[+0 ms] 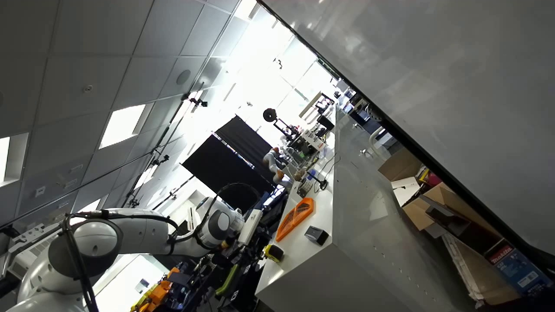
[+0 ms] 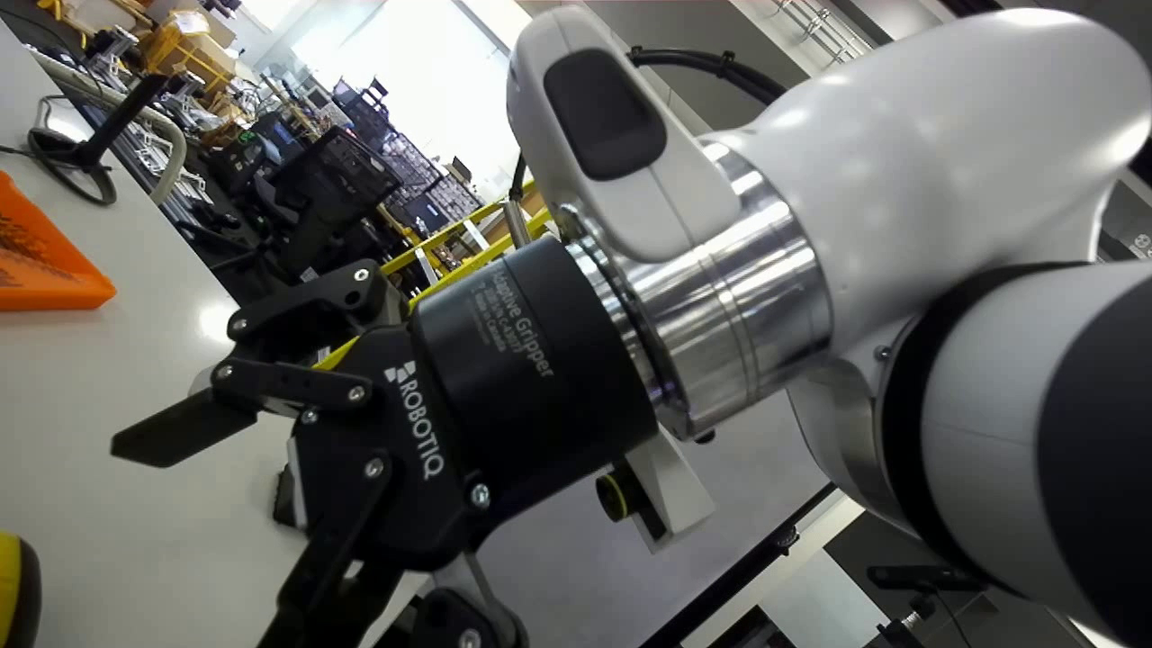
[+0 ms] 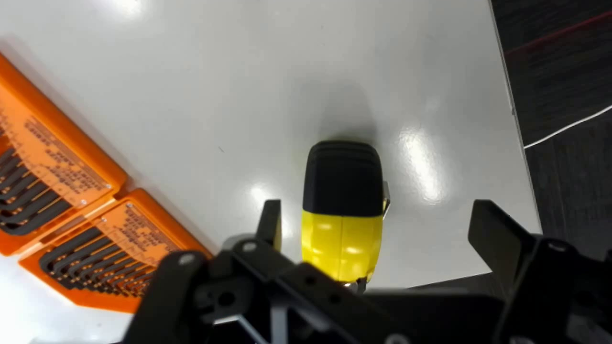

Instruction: Move the measuring tape to the right

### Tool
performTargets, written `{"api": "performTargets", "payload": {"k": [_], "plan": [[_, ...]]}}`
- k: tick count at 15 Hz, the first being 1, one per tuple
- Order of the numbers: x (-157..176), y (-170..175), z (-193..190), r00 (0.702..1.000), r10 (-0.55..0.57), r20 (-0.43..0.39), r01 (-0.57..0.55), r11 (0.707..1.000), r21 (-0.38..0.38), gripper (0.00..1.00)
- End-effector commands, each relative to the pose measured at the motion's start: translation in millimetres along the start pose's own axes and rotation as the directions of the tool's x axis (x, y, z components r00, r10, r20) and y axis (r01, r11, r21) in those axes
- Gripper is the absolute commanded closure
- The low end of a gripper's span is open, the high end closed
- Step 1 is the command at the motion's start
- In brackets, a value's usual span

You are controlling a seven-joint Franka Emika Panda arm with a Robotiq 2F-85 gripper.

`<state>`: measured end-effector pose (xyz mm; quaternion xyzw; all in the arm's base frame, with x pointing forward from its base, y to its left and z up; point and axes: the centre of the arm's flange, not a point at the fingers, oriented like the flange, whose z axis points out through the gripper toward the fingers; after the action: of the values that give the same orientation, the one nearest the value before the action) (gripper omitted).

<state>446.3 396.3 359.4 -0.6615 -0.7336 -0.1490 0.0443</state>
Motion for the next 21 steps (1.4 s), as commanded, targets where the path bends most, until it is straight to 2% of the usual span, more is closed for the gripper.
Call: {"api": "performTargets", "payload": {"k": [1, 17, 18, 19, 21], "plan": [[5, 13, 8, 0.999, -0.015, -0.033, 0.015, 1.0, 0.016, 0.0], [13, 18, 46, 0.998, -0.002, -0.059, 0.006, 0.998, 0.07, 0.0], [14, 19, 47, 0.998, -0.001, -0.062, 0.006, 0.998, 0.069, 0.25], [14, 19, 48, 0.998, -0.002, -0.062, 0.006, 0.998, 0.069, 0.26], [15, 19, 50, 0.998, -0.002, -0.062, 0.007, 0.997, 0.072, 0.41]]}}
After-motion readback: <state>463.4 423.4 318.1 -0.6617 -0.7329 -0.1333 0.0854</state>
